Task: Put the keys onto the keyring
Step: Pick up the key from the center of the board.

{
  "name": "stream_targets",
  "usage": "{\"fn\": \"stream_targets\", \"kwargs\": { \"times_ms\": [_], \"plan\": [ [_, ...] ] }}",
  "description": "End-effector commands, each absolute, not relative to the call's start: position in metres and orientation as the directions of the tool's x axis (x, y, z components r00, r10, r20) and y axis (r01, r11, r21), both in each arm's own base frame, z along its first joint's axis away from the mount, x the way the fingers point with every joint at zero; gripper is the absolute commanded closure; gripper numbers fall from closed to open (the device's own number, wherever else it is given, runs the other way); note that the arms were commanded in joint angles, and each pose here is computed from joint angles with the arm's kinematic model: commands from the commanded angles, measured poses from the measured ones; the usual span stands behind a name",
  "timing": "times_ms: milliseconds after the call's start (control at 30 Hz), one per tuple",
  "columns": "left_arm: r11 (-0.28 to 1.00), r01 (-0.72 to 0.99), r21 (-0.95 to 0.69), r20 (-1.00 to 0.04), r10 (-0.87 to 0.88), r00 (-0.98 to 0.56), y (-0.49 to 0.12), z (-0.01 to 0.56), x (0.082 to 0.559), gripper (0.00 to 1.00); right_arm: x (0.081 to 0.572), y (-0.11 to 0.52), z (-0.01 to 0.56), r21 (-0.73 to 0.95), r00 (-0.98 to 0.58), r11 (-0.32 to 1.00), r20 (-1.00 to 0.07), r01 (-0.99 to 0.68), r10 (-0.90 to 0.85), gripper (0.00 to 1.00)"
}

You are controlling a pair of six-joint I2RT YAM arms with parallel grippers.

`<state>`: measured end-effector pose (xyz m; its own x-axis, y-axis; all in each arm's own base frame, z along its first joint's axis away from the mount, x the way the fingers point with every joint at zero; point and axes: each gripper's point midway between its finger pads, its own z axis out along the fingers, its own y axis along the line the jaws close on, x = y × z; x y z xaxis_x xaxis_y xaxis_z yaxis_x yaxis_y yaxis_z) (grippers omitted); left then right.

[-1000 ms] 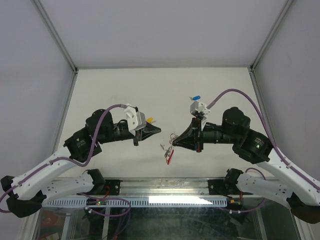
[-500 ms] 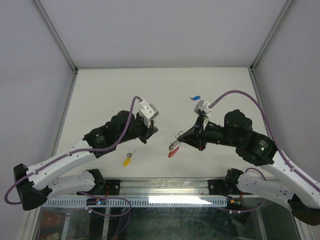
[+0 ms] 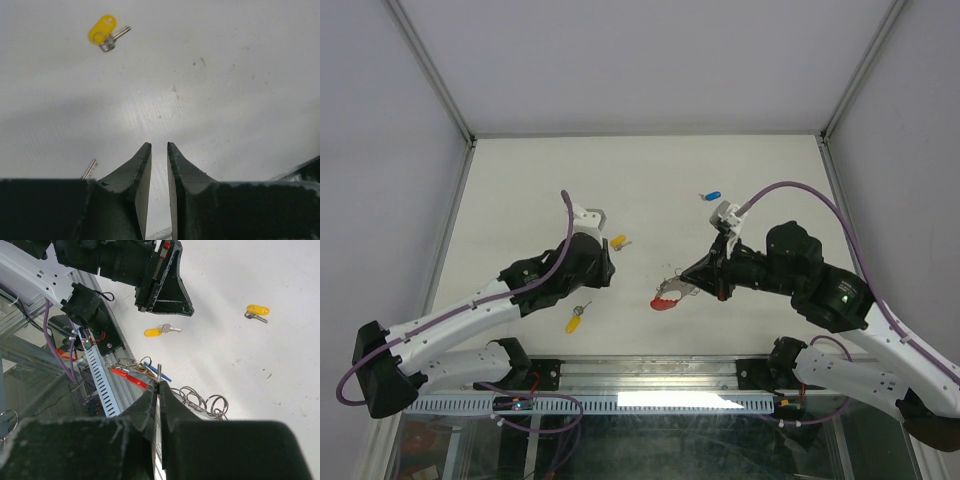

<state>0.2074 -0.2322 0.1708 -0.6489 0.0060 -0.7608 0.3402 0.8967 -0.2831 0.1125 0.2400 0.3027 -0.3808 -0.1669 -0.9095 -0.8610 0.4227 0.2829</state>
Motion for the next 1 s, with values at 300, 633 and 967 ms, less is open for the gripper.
{"fn": "stream_targets", "kwargs": {
  "times_ms": [300,633,967],
  "plan": [
    [0.670,-0.463,-0.580,-0.414,-0.732,-0.541,-0.146,0.097,0.172,0.77,0.114,0.239,0.308,0.255,-0.336,0.418,-0.933,-0.872,-0.131,1.00],
    [0.660,-0.635,-0.401,-0.412,-0.749,-0.519,-0.124,0.069,0.156,0.63,0.115,0.244,0.303,0.261,-0.336,0.403,-0.933,-0.877,-0.126,1.00],
    [0.619,-0.659,-0.428,-0.366,-0.785,-0.500,-0.129,0.052,0.154,0.64,0.115,0.247,0.301,0.270,-0.345,0.398,-0.930,-0.877,-0.128,1.00]
  ]
}}
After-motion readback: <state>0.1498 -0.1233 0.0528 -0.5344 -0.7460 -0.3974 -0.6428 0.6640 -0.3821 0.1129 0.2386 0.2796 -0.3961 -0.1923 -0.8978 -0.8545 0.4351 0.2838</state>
